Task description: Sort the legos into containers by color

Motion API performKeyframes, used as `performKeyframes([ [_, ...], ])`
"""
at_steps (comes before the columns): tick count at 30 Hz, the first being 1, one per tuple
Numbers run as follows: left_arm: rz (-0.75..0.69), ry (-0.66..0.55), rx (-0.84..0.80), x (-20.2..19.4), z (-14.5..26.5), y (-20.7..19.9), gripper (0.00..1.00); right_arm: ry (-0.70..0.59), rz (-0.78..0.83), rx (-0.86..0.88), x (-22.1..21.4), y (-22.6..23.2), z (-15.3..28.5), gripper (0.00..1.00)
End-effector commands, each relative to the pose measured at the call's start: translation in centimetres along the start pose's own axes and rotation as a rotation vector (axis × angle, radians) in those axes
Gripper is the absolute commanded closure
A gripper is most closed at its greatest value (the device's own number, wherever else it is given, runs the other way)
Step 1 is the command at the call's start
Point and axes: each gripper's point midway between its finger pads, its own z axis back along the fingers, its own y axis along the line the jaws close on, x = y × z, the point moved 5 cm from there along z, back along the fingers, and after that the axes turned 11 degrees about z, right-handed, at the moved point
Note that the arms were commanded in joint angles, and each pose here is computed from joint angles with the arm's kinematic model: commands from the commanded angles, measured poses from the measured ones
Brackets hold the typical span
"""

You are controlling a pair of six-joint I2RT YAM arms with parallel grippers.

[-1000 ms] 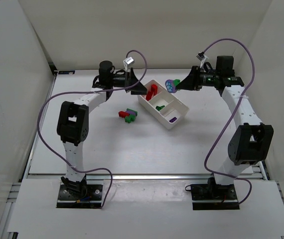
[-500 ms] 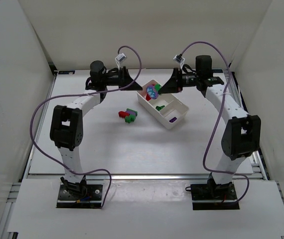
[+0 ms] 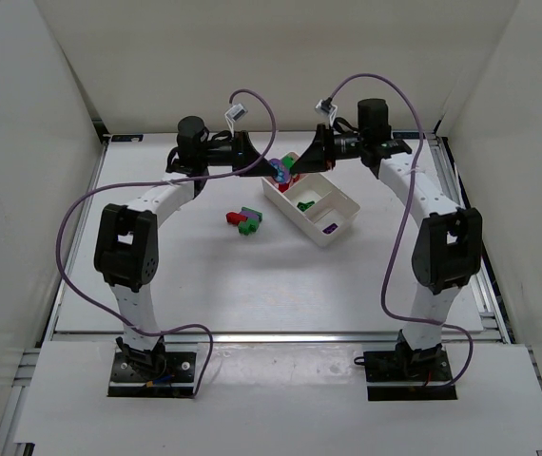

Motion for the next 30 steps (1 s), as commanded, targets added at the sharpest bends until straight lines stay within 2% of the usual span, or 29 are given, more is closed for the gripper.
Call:
performKeyframes([
  [1,-0.085,0.005,-0.025,0.6,0.0,-2.7,0.21,-0.008,0.08,0.039,1.5,1.1,-0.8,1.0],
  [3,-0.09,0.003,-0.025,0.7,0.0,-2.8,0.27,-0.002,0.074,0.042,1.3,0.9,-1.1,1.0],
  [6,-0.122,0.005,-0.03,0.8,-0.1,-2.9,0.41,0.0,0.068,0.04,1.2,0.6,-1.3,1.0],
  [7,-0.131,0.007,-0.033,0.8,-0.1,-2.9,0.53,0.001,0.067,0.038,1.1,0.5,-1.3,1.0],
  [9,-0.139,0.005,-0.033,0.9,-0.1,-3.0,0.68,-0.002,0.066,0.032,1.1,0.3,-1.2,1.0],
  [10,-0.127,0.005,-0.031,0.8,0.0,-2.8,0.83,-0.007,0.064,0.023,1.2,0.0,-1.0,1.0],
  [11,-0.112,0.007,-0.029,0.7,0.0,-2.4,0.88,-0.011,0.064,0.015,1.3,0.0,-0.8,1.0],
  [17,-0.03,0.039,-0.027,-1.3,0.3,-1.4,0.9,-0.059,0.073,-0.072,1.8,-0.8,2.4,1.0],
  [23,0.035,0.054,-0.005,-3.9,0.8,0.4,0.9,-0.157,0.109,-0.221,3.2,-1.4,9.1,1.0],
  [24,0.06,0.051,0.014,-4.3,0.4,0.7,0.9,-0.17,0.112,-0.243,3.3,-1.4,10.0,1.0],
  [26,-0.007,0.054,0.05,-4.4,-0.4,1.3,0.9,-0.186,0.112,-0.3,2.7,-1.5,11.8,1.0],
  [27,0.043,0.064,0.127,-4.5,-1.6,1.5,0.9,-0.213,0.102,-0.353,2.6,-1.9,13.9,1.0],
  [28,-0.005,0.111,0.196,-5.3,-2.1,2.8,0.9,-0.214,0.067,-0.391,1.7,-2.2,14.5,1.0],
  [29,-0.066,0.124,0.225,-5.0,-3.0,3.0,0.9,-0.218,0.103,-0.418,1.6,-1.6,15.1,1.0],
  [30,-0.059,0.178,0.259,-5.5,-4.6,2.3,0.9,-0.22,0.099,-0.444,1.2,-1.5,15.6,1.0],
])
